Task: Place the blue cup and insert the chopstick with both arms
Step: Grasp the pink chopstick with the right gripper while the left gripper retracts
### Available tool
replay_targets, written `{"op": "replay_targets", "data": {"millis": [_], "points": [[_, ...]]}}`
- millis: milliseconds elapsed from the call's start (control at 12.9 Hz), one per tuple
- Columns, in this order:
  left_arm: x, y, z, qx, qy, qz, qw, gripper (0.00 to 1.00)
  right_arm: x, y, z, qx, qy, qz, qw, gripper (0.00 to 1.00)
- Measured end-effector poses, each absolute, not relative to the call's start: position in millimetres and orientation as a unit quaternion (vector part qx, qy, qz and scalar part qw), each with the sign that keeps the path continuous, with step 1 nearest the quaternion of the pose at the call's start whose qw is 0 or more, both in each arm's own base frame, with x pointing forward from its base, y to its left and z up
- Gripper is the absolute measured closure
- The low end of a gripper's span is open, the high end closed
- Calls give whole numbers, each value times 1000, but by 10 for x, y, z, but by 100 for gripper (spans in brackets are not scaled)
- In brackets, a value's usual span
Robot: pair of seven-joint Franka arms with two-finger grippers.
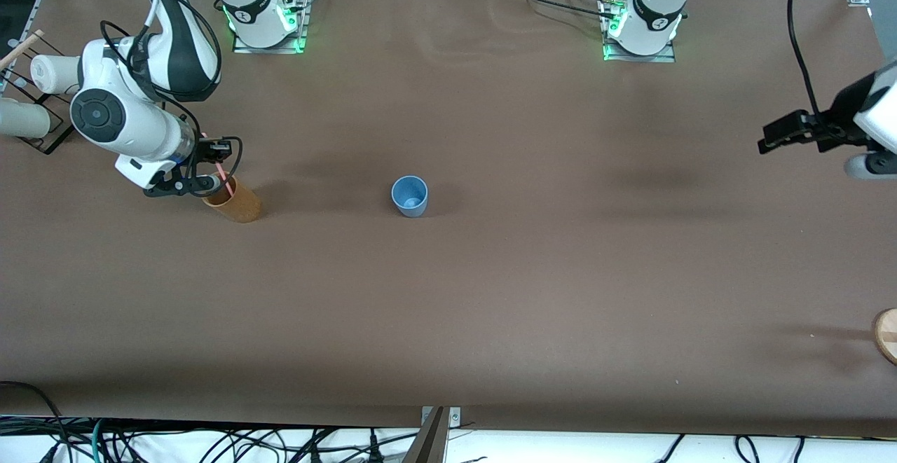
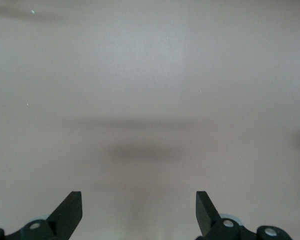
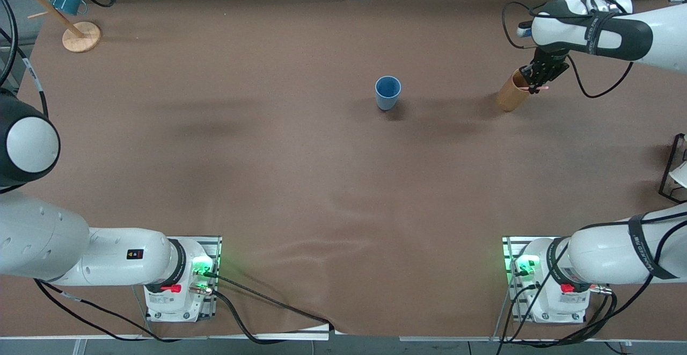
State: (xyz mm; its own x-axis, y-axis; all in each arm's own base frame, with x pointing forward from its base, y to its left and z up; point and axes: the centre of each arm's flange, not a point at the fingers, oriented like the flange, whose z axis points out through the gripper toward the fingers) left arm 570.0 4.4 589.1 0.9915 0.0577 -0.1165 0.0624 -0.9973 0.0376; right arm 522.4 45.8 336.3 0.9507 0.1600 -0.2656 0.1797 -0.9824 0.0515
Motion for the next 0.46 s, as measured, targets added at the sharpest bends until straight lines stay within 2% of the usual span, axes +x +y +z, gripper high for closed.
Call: {"op": "replay_targets", "data": {"millis": [155,464], "points": [[5685,74,5812,997,27,-62,21,0,5303,615,3642,984,96,-143,40,92],[5735,96,5716,997,27,-65,21,0,5389,1114,4553,982,101,-161,21,92]]}}
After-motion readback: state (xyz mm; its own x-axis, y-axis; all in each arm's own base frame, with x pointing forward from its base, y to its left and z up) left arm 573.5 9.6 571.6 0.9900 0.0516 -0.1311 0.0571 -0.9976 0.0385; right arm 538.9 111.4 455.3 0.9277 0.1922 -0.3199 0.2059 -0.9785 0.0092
